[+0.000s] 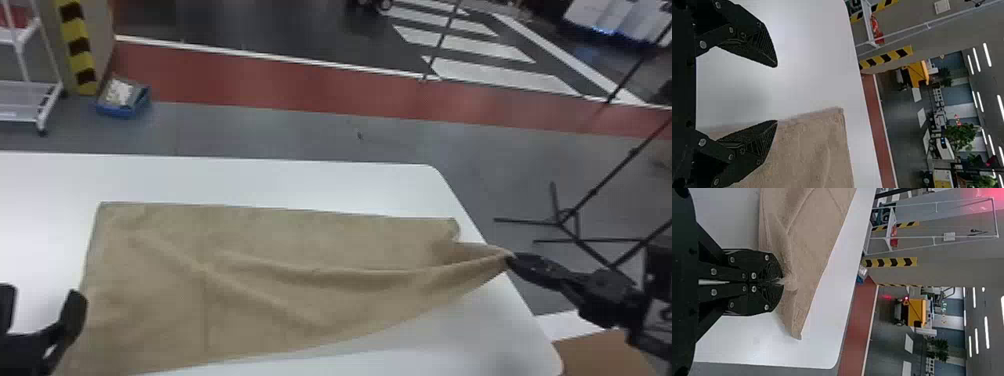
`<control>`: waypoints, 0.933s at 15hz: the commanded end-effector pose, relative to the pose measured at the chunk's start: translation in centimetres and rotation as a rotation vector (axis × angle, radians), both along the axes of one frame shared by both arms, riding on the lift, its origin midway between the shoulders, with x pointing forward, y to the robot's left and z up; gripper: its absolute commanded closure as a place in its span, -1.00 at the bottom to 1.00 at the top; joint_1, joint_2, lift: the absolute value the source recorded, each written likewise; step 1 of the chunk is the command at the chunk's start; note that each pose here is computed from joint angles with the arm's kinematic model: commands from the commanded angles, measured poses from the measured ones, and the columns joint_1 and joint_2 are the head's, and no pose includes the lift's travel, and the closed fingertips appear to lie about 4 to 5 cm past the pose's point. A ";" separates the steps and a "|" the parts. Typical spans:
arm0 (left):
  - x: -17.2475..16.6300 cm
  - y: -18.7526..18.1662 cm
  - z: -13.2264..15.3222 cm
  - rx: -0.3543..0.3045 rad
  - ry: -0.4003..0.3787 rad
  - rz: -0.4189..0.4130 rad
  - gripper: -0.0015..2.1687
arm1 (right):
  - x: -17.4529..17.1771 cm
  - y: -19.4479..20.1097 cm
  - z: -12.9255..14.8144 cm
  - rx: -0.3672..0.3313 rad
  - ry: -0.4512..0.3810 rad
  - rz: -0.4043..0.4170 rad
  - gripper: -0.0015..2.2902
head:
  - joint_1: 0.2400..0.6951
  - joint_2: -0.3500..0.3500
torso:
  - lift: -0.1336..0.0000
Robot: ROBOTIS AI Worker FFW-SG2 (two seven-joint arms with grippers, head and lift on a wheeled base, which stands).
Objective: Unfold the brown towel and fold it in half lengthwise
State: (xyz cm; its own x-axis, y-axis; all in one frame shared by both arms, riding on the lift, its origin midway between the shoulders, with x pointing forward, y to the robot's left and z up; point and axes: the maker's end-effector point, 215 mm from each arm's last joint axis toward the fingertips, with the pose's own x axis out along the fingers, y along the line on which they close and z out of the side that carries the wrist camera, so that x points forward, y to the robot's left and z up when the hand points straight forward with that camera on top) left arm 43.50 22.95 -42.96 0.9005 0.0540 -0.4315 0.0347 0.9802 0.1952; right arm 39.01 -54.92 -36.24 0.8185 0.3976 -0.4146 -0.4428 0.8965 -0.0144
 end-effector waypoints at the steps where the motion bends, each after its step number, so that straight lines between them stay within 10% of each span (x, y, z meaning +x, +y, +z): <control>1: -0.6 -1.5 1.1 -0.052 -0.012 -0.042 -0.59 | -0.2 0.0 -0.2 0.000 0.004 0.000 0.01 | 1.00 -1.00 | -0.60; 7: -5.3 0.3 -2.2 -0.070 0.240 -0.088 -0.44 | -3.5 -2.5 -0.4 -0.022 -0.011 -0.049 0.01 | 1.00 -1.00 | -0.60; 14: -7.6 -0.3 -2.6 -0.130 0.334 -0.129 -0.45 | -5.3 -2.8 -1.3 -0.014 -0.015 -0.073 0.01 | 1.00 -1.00 | -0.60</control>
State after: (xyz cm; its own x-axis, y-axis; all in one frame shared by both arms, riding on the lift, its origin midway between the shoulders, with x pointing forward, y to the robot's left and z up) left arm 35.96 23.20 -45.63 0.7068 -0.1051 -0.6996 0.1930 0.9800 0.0477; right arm 33.83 -57.86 -37.44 0.8508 0.3305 -0.4086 -0.3763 0.9258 -0.0347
